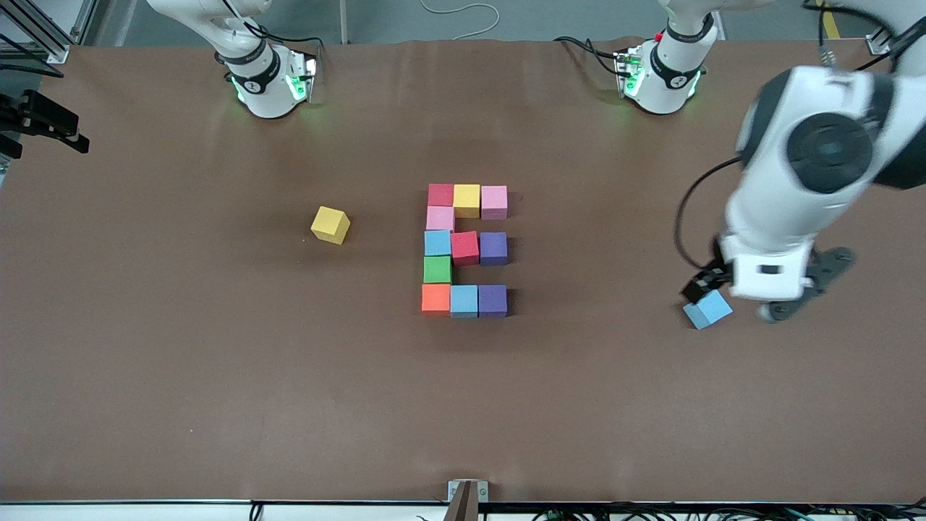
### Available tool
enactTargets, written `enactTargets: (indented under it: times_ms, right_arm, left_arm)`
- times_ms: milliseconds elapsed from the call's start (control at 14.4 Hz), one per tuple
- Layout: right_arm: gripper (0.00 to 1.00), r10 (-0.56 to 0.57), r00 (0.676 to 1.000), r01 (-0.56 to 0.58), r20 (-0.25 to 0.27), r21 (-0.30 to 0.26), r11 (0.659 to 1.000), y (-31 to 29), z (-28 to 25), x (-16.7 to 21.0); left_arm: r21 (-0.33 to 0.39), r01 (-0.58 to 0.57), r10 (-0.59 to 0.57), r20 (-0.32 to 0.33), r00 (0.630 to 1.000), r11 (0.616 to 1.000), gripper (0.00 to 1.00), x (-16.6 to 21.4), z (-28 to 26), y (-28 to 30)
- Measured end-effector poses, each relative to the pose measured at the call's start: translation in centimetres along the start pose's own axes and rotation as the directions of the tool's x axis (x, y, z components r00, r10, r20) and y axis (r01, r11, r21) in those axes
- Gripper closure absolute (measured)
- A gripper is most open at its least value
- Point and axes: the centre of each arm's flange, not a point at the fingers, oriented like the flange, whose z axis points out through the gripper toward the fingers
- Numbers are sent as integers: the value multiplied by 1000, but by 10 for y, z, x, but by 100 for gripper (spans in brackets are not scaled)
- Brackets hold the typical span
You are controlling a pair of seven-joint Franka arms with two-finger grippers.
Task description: Arrange 11 blocks into digit 3
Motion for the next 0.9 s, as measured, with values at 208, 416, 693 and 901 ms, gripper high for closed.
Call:
enactTargets:
  times_ms: [208,416,693,901]
  right_arm:
    - [0,-1,1000,1,-1,0,1000,-1,0,0]
    - [0,-2,1000,2,-1,0,1000,-1,0,0]
    - [0,-2,1000,2,-1,0,1000,-1,0,0]
    - [0,-3,1000,3,-1,-1,1000,-1,0,0]
  left_arm:
    - [-35,-209,209,1,978,977,0,21,-27,-52]
    - [-81,-287,288,2,958,955,0,22,-48,-75]
    - [-59,-417,420,57,906,907,0,1,-72,-108]
    - [-98,-455,464,96,881,885,0,-10,-71,-148]
